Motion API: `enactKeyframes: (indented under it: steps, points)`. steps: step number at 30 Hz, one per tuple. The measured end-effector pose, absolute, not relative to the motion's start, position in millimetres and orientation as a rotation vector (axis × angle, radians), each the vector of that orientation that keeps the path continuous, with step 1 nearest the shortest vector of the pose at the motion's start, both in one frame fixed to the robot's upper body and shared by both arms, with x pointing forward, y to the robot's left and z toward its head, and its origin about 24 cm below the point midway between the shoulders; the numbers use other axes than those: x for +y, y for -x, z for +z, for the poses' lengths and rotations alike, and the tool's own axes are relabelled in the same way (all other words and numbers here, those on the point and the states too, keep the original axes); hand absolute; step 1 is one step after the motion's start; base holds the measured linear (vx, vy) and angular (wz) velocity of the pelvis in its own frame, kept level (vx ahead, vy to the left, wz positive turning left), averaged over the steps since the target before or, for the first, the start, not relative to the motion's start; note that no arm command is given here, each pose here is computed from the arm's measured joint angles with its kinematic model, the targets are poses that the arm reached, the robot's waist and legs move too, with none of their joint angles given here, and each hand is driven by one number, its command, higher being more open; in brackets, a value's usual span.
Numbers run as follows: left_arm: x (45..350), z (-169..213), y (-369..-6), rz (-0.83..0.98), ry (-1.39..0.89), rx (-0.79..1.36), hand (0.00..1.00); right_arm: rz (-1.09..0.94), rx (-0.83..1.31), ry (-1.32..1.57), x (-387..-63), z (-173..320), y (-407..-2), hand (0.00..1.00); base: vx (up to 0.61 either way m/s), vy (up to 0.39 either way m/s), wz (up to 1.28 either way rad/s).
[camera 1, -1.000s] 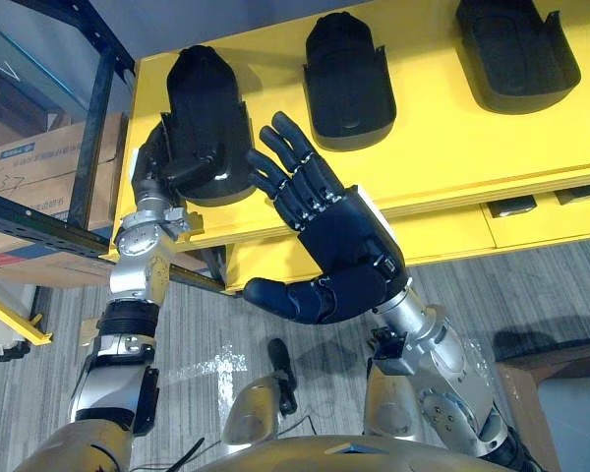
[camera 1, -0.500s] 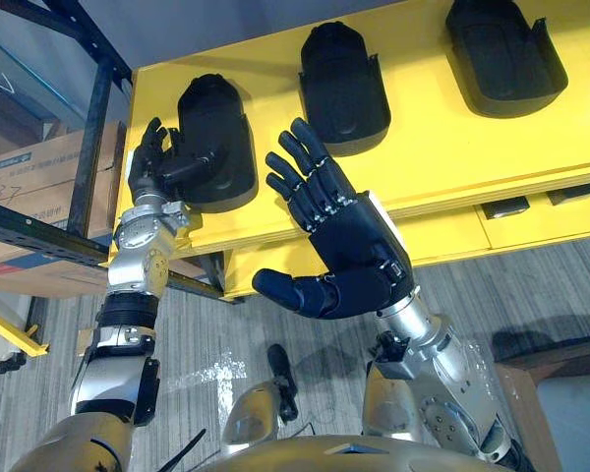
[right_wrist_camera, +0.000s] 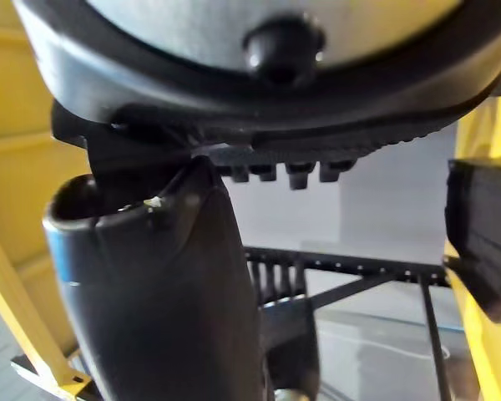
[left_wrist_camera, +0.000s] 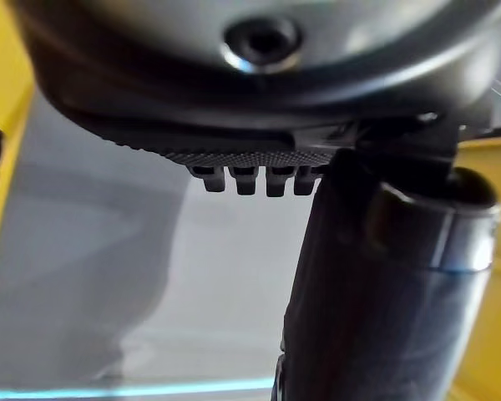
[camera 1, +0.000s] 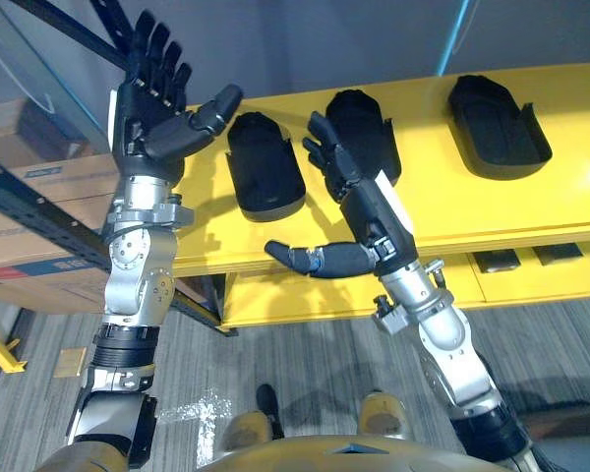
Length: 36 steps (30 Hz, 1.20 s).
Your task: Walk over and take three plastic housings, then place them on the shelf
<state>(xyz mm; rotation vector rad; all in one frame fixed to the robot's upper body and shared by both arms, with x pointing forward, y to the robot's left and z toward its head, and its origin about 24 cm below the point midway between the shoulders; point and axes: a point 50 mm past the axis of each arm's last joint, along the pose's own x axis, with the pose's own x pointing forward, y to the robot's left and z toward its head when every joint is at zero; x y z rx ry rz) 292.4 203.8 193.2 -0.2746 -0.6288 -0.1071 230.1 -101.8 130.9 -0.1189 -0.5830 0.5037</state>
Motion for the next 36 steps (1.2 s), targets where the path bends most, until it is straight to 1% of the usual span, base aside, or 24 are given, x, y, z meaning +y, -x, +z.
enactKeyframes:
  steps: [3,6,9,12,15,19,23,28,36]
  points:
    - [206.6,184.0,-275.0,-0.087,0.209,-0.637,1.0,0.468,-0.576,0.22,-108.5,122.8,-234.3,1.0,-0.03,-0.028,0.22]
    - [207.4,173.1,-258.1,-0.089,0.177,-0.627,1.0,0.406,-0.558,0.241,-122.0,118.4,-240.1,1.0,-0.06,-0.034,0.29]
    - [206.6,161.5,-232.2,-0.059,0.183,-0.645,1.0,0.31,-0.509,0.241,-134.9,109.1,-247.4,1.0,-0.05,-0.025,0.33]
    - [204.8,151.0,-213.7,-0.013,0.168,-0.654,1.0,0.198,-0.447,0.259,-146.8,98.3,-254.3,1.0,-0.04,-0.019,0.3]
    - [209.0,138.9,-200.8,0.089,0.145,-0.64,1.0,0.096,-0.356,0.24,-151.8,86.7,-264.9,1.0,-0.05,-0.017,0.29]
    - [214.0,128.9,-190.6,0.169,0.172,-0.624,1.0,0.0,-0.323,0.205,-153.1,86.8,-274.3,1.0,-0.05,-0.022,0.28]
    - [212.0,131.0,-184.5,0.193,0.208,-0.666,1.0,-0.099,-0.397,0.165,-152.5,107.4,-286.0,1.0,-0.06,-0.017,0.32]
    - [208.2,137.0,-178.9,0.187,0.217,-0.696,1.0,-0.139,-0.447,0.119,-146.4,120.9,-292.0,1.0,-0.01,-0.005,0.06]
    - [207.7,135.5,-178.4,0.19,0.245,-0.694,1.0,-0.155,-0.496,0.099,-143.5,134.1,-294.7,1.0,0.0,0.0,0.0]
